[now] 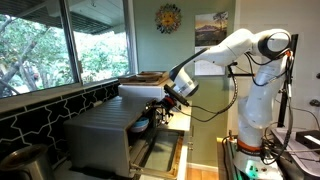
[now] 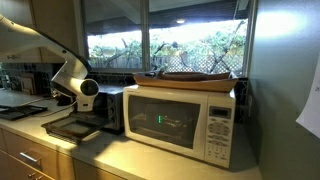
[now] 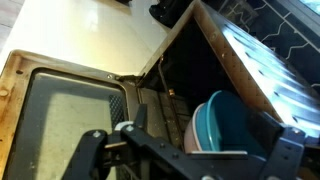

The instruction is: Remove the blue bowl from the pink bowl which is on top of the oven wire rack and put it in the oven under the oven wire rack and lastly close the oven door

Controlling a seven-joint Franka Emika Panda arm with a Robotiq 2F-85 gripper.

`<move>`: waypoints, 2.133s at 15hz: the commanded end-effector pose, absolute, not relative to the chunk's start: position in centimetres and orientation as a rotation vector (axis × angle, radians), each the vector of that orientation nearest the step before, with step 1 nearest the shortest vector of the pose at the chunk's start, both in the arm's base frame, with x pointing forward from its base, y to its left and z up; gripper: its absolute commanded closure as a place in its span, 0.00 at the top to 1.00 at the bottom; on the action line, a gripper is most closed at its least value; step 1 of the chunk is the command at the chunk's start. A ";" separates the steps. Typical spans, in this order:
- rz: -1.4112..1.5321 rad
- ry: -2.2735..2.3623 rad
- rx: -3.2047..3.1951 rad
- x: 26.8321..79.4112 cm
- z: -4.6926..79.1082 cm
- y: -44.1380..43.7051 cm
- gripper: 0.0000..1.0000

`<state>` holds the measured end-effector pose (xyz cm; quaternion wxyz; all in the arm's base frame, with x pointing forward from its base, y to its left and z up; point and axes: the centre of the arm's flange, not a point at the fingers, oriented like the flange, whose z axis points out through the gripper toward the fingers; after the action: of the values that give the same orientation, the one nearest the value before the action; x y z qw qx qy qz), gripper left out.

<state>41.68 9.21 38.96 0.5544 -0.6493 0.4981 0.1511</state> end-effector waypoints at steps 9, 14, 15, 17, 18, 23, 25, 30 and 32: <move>0.489 1.081 -1.562 40.5 36.1 9.8 1.00; 0.458 1.145 -1.497 41.0 36.0 9.3 1.00; 0.455 1.147 -1.485 41.0 36.2 9.2 1.00; 0.457 1.161 -1.461 41.2 36.3 9.2 1.00; 0.459 1.164 -1.452 41.2 36.3 9.1 1.00; 0.469 1.204 -1.400 41.6 36.4 9.3 0.93; 0.471 1.215 -1.386 41.7 36.4 9.4 0.82; 0.475 1.244 -1.354 41.8 36.3 9.2 0.58; 0.474 1.252 -1.346 41.8 36.3 9.2 0.60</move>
<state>41.65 8.97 36.60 0.5831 -0.5903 0.5192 0.2049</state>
